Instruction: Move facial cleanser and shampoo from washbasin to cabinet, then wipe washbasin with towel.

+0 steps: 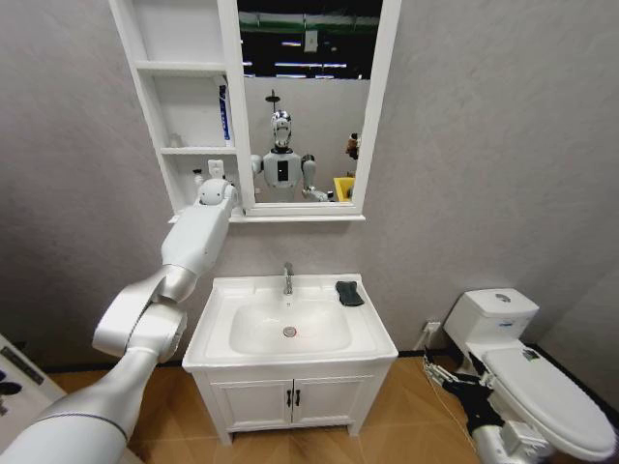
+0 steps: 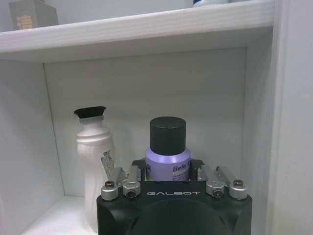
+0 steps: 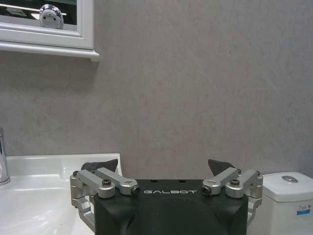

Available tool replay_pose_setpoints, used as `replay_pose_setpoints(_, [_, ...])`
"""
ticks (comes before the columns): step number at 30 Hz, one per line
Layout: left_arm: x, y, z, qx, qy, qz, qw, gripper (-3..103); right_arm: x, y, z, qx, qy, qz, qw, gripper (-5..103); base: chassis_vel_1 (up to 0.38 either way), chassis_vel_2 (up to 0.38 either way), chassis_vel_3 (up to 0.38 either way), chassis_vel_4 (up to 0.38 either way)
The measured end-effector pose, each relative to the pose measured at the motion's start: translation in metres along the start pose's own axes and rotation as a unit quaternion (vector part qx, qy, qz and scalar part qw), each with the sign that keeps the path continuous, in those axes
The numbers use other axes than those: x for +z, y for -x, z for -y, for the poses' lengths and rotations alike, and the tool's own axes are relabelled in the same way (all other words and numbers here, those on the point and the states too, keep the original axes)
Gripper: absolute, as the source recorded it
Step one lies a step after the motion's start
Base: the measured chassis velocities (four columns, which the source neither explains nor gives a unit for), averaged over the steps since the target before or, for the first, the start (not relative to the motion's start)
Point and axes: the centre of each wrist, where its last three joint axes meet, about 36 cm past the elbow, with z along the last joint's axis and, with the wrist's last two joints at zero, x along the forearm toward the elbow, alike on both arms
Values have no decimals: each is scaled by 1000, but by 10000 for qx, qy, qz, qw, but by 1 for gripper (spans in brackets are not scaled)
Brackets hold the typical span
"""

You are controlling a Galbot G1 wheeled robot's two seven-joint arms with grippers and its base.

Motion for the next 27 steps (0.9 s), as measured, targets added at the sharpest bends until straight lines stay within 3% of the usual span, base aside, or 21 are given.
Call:
replay_pose_setpoints(5, [5, 2, 1, 35, -39, -32, 10000, 64, 0, 0, 0, 6, 5, 5, 10000, 100, 0, 0, 0, 0])
replay_pose_setpoints(6, [5, 2, 1, 35, -39, -32, 10000, 64, 0, 0, 0, 6, 5, 5, 10000, 100, 0, 0, 0, 0])
replay_pose_setpoints(9, [6, 3, 0, 42, -66, -18, 10000, 81, 0, -1, 2, 29, -6, 3, 10000, 100, 0, 0, 0, 0])
replay_pose_setpoints(11, [7, 3, -1, 35, -72, -13, 10000, 81, 0, -1, 2, 34, -8, 1, 10000, 100, 0, 0, 0, 0])
replay_pose_setpoints(13, [10, 4, -5, 16, -77, 2, 10000, 92, 1, -2, 3, 44, -11, -1, 10000, 100, 0, 0, 0, 0])
replay_pose_setpoints(16, [12, 1, -11, -29, -100, 67, 9999, 98, 1, -3, 2, 48, -11, -1, 10000, 100, 0, 0, 0, 0])
replay_pose_setpoints(25, [16, -43, -37, -81, -207, 486, 9986, 100, -5, -2, -1, 43, 21, 59, 10000, 100, 0, 0, 0, 0])
replay_pose_setpoints(27, [24, -75, -51, 6, -293, 665, 9974, 100, -8, -1, -3, 76, 47, 78, 9999, 100, 0, 0, 0, 0])
